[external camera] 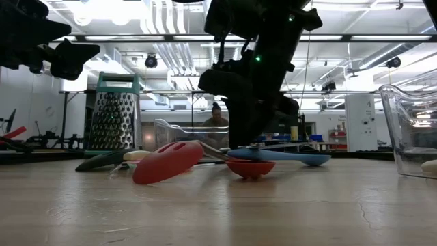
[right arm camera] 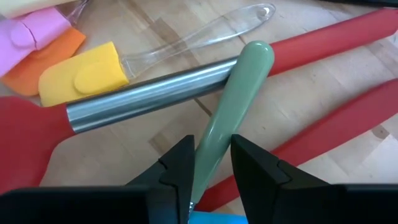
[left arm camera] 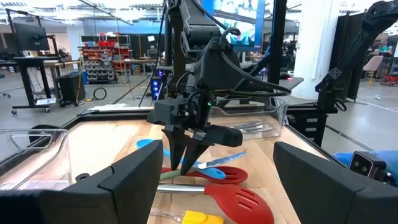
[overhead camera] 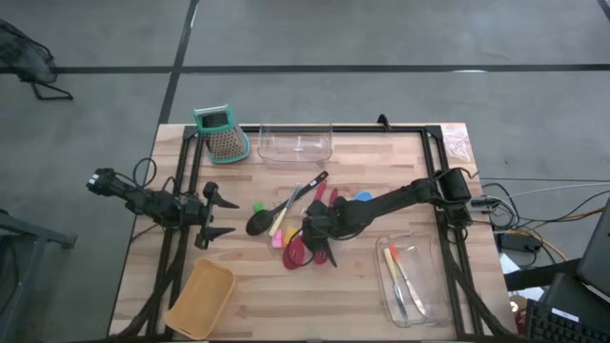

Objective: Pick & Place Kitchen Items
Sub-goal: Put the greenish gray knife into the bottom transparent bin, then put the green knife into the bottom transparent bin

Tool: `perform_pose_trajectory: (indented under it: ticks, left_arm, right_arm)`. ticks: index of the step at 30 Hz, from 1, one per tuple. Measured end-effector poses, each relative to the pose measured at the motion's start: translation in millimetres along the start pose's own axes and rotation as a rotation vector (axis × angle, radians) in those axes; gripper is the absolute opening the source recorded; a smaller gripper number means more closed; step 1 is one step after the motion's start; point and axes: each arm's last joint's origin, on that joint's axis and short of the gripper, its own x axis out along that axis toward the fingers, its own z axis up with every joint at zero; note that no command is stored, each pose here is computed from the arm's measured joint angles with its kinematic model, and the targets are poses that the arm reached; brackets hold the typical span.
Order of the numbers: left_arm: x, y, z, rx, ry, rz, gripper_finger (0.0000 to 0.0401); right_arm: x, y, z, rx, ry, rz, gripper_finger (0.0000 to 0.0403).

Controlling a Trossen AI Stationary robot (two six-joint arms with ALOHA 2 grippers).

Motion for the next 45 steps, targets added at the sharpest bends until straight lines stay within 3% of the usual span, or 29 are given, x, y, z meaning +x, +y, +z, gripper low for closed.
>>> perform_pose_trajectory:
  ticks: [12,25,33,37,45]
  left_arm:
    - [0.0,0.0,-0.1,0.000,0.000,0.000,0.0312]
    - [0.0,0.0,-0.1,0.000,0.000,0.000,0.0312]
    - [0.0,0.0,0.0,0.000,0.000,0.000,0.0312]
    - [0.0,0.0,-0.1,0.000,0.000,0.000,0.0312]
    - [0.0,0.0,0.0,0.000,0.000,0.000,0.0312]
  right_arm:
    - [0.5,-1.2,0.8,-0.012,-0.001,0.001,0.0039]
    - [3.5,-4.6,0.1,-0.022,0.030,0.014,0.0043]
    - [2.8,-3.9,1.5,-0.022,0.032,0.023,0.0013]
    - [0.1,-1.5,4.5,-0.009,0.030,0.032,0.0030]
    - [-3.1,2.6,7.8,0.000,0.035,0.056,0.0107]
